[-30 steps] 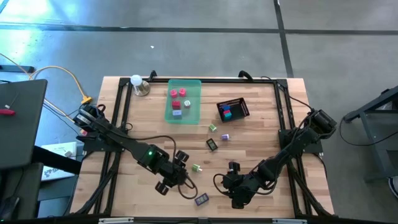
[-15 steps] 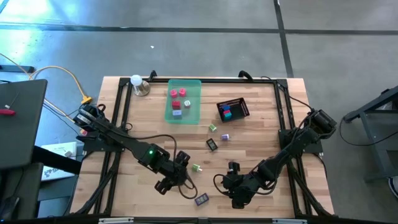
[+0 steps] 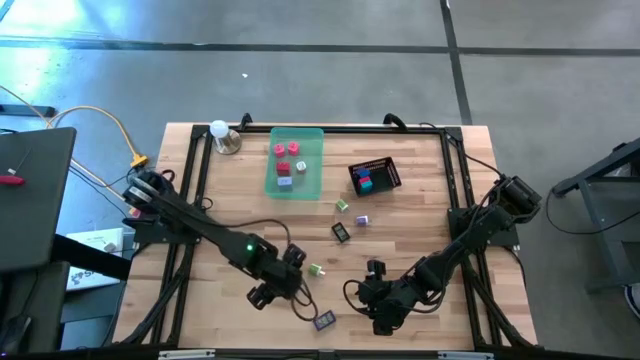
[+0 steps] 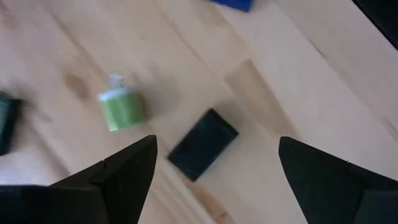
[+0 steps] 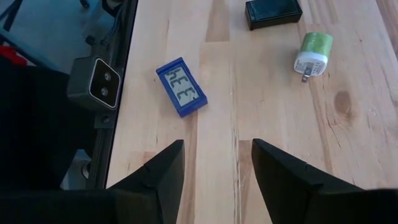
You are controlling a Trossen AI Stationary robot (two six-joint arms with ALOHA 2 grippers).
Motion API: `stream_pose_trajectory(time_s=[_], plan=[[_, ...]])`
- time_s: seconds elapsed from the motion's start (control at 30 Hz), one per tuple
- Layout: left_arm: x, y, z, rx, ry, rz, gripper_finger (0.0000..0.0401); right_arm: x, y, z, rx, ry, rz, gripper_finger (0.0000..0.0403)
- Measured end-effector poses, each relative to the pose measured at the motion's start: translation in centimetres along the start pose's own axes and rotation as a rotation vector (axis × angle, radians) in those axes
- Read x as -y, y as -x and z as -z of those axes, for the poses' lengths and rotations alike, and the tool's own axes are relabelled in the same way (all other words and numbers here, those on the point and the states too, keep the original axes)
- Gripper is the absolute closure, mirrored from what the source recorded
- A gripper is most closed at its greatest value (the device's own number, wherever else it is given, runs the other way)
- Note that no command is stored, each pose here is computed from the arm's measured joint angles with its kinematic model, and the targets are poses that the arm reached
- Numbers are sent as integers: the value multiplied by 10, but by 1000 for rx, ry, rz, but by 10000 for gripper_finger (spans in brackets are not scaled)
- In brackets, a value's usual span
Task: Pick & Place Office items
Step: Put the bottom black digital clock into the black bin
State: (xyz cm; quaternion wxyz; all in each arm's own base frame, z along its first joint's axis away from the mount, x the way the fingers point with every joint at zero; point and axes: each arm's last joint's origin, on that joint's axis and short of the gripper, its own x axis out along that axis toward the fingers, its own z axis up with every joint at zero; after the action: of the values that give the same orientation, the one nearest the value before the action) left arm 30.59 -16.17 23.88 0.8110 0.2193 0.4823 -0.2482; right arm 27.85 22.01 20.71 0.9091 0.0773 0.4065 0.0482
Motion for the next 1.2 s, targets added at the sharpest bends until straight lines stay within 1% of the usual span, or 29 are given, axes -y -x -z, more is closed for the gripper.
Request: stream_pose_trajectory(time_s=[0.1,0.17,0.33,0.43,0.57,0.7,0.83,0.93,1.1,1.2], plan=[[1,-14,1,-36,24,11,73,0,0,0,1,0,0,229],[1,-21,2,-60,21,15,73,0,0,0,2,1,2,229],[3,-32,4,-90,-120,37,73,0,0,0,4,1,4,229],[4,-39,5,-116,-163,20,73,0,0,0,6,7,6,229],[-3,-50,8,-140,-145,2,73,0,0,-1,16,21,13,229],[-8,-58,11,-153,-132,37,73,0,0,-1,22,21,18,229],[-7,-59,11,-149,-131,55,73,0,0,-1,22,20,17,229],[-6,-59,11,-149,-152,58,73,0,0,-1,22,21,17,229],[-9,-59,12,-149,-222,62,73,1,0,-2,23,22,19,229],[-10,-59,13,-158,-295,71,73,0,0,-2,29,19,14,229]])
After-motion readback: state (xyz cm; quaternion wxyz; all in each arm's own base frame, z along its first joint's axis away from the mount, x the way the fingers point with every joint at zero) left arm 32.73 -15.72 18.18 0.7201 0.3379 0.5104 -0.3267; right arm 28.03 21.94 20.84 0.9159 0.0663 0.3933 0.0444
